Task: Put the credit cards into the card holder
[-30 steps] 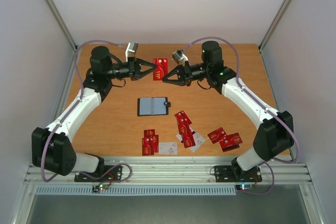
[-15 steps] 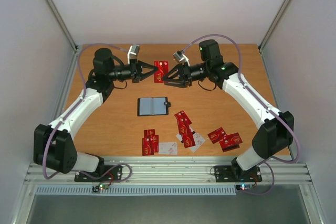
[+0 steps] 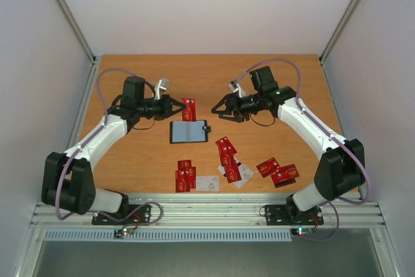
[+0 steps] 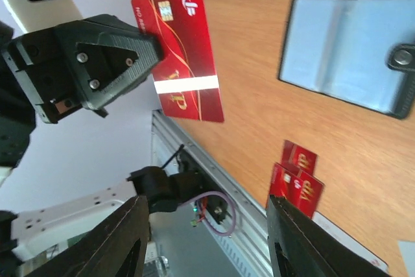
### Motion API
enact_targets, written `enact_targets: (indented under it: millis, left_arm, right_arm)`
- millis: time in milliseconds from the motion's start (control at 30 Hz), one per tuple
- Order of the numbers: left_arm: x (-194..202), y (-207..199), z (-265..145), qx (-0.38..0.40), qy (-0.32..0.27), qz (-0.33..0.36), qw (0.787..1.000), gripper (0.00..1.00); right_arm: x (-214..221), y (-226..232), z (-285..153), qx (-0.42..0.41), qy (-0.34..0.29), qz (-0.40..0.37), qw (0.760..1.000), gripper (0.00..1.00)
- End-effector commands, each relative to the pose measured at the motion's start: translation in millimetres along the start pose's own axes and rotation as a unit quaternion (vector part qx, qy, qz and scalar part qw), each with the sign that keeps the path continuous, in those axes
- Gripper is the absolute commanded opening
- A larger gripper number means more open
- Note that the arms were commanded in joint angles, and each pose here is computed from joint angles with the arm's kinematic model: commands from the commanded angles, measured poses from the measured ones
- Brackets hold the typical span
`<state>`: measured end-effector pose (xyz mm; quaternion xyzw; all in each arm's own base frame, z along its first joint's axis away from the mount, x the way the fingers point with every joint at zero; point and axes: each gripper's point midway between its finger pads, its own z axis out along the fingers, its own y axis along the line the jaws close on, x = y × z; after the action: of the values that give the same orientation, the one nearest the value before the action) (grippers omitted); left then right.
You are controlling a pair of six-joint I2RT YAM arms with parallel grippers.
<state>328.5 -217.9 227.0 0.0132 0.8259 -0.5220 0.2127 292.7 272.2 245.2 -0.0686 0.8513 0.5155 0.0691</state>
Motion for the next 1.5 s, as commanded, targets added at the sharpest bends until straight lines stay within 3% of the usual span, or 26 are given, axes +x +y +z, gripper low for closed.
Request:
enact_targets:
  millis: [0, 733, 1467]
  left_arm:
    - [-4.2, 37.6, 3.2, -0.042, -0.02, 0.032, 0.998, 0.0]
    - [8.1, 103.3, 25.0, -0.107, 0.053, 0.044, 0.992, 0.0]
    - [15.1, 160.8, 44.4, -0.156, 0.058, -0.003, 0.986, 0.0]
  right_arm:
    - [0.3, -23.0, 0.1, 0.041, -0.027, 0.022, 0.999, 0.51]
    - [-14.0, -85.1, 38.5, 0.064, -0.037, 0.103, 0.992, 0.5]
    - [-31.4, -115.1, 114.4, 0.045, 0.016, 0.14, 0.989, 0.47]
